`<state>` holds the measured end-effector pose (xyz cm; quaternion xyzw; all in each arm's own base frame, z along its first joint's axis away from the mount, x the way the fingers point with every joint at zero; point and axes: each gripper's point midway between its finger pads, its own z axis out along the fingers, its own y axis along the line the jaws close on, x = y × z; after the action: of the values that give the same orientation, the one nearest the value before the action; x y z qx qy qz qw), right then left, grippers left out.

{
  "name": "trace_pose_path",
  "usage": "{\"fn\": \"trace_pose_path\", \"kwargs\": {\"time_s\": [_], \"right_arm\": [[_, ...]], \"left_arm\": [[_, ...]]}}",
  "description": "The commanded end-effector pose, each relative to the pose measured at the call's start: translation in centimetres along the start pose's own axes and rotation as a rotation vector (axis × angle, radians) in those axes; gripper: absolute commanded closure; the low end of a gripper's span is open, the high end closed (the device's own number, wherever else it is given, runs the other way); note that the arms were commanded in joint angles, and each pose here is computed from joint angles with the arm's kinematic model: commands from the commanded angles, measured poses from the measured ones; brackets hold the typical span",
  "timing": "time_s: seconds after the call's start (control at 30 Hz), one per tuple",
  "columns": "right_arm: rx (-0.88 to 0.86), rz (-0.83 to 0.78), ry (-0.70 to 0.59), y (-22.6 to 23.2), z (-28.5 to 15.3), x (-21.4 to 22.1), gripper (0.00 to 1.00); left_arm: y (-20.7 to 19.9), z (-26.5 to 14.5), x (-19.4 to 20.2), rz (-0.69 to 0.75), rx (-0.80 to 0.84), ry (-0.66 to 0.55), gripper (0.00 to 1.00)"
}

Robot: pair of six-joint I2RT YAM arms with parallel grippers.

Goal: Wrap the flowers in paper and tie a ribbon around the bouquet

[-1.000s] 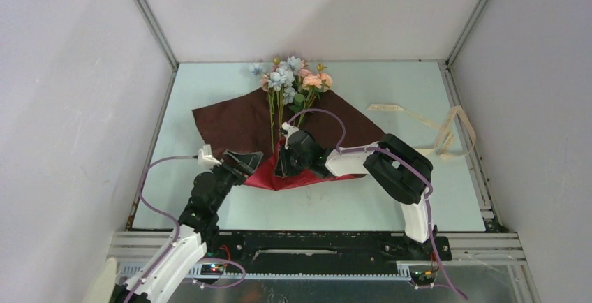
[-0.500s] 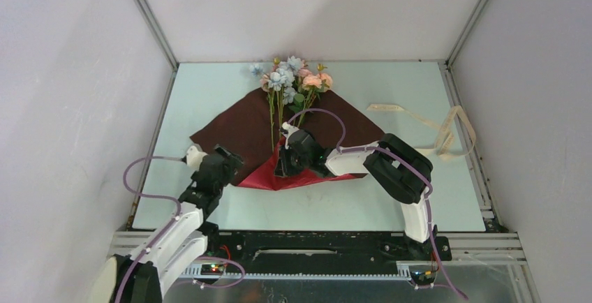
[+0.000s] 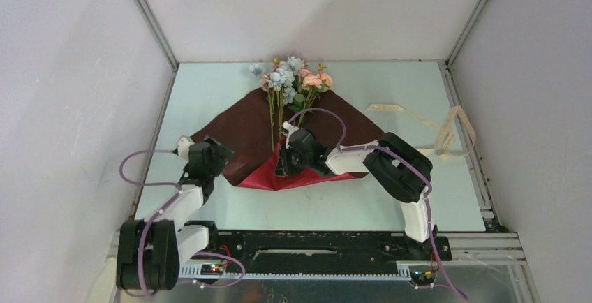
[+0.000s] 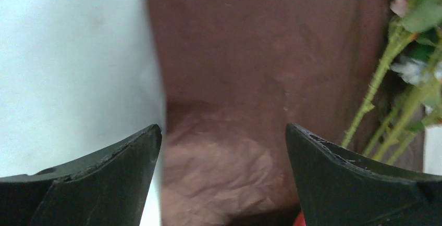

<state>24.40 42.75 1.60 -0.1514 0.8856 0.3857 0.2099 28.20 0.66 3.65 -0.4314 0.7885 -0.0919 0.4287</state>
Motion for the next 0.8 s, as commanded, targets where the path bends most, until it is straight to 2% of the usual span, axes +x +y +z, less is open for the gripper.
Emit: {"fn": "trace_pose_path", "kwargs": {"time_s": [0.0, 0.2, 0.43, 0.63, 0.73, 0.77], "right_arm": [[0.078, 0.018, 0.091, -2.5, 0.5, 2.8, 0.85], [0.065, 0.016, 0.087, -2.1, 0.4, 2.6, 0.85], [0.07, 0.016, 0.086, -2.1, 0.3, 2.6, 0.85], [0.079, 0.01, 0.085, -2.1, 0.2, 2.6, 0.85], [0.083, 0.007, 0.086, -2.2, 0.1, 2.6, 0.85], [0.084, 0.006, 0.085, -2.2, 0.1, 2.6, 0.85]], "left_arm": [[-4.6, 0.2, 1.7, 0.058, 0.259, 0.101, 0.0], [-8.9, -2.1, 2.0, 0.089, 0.549, 0.104, 0.0], [-11.3, -4.3, 2.0, 0.121, 0.737, 0.087, 0.01], [-12.9, -6.2, 1.7, 0.178, 0.848, 0.081, 0.03], [-12.0, -5.6, 1.8, 0.188, 0.783, 0.092, 0.04], [-12.0, -5.5, 1.0, 0.19, 0.76, 0.057, 0.04]]}}
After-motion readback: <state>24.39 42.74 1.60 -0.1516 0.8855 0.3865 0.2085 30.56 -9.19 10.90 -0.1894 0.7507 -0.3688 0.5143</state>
